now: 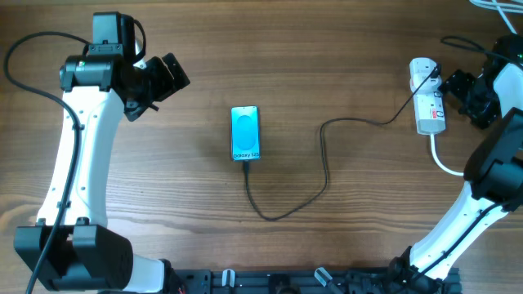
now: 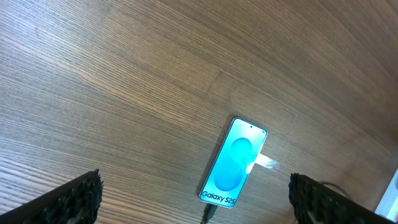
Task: Plug charger to phone and switch on socket
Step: 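Move the right gripper over the white power strip's switch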
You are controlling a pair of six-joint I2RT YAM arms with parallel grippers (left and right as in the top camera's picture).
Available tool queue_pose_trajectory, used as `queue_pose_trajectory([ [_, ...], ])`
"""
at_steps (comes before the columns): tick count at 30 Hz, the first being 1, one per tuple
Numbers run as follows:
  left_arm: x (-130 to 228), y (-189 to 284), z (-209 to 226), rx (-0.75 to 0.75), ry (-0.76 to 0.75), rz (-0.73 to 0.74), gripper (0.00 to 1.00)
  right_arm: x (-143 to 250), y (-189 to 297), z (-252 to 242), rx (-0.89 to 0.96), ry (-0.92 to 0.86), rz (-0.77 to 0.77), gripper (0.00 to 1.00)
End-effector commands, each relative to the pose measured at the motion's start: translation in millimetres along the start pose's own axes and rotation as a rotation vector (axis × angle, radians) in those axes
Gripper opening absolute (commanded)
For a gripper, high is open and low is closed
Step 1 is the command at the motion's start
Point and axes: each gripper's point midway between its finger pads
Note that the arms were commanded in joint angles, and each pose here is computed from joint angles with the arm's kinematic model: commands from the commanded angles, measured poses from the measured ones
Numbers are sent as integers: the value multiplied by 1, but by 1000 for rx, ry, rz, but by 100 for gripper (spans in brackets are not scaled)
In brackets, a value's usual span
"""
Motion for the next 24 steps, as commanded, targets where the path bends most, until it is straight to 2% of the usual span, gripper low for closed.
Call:
queue_pose_trajectory([
  [1, -2, -2, 4, -15, 18, -4, 100, 16, -12, 14, -58, 27, 58, 100],
  [24, -2, -2, 4, -16, 17, -4, 100, 27, -9, 35, -180, 96, 103, 100],
])
Point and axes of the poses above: each gripper's point midway between its finger pads, its own y axis back along the fingers, its own z axis along the line the jaws close on, x = y × z, and after that the axes turned 9 degrees about y, right-handed
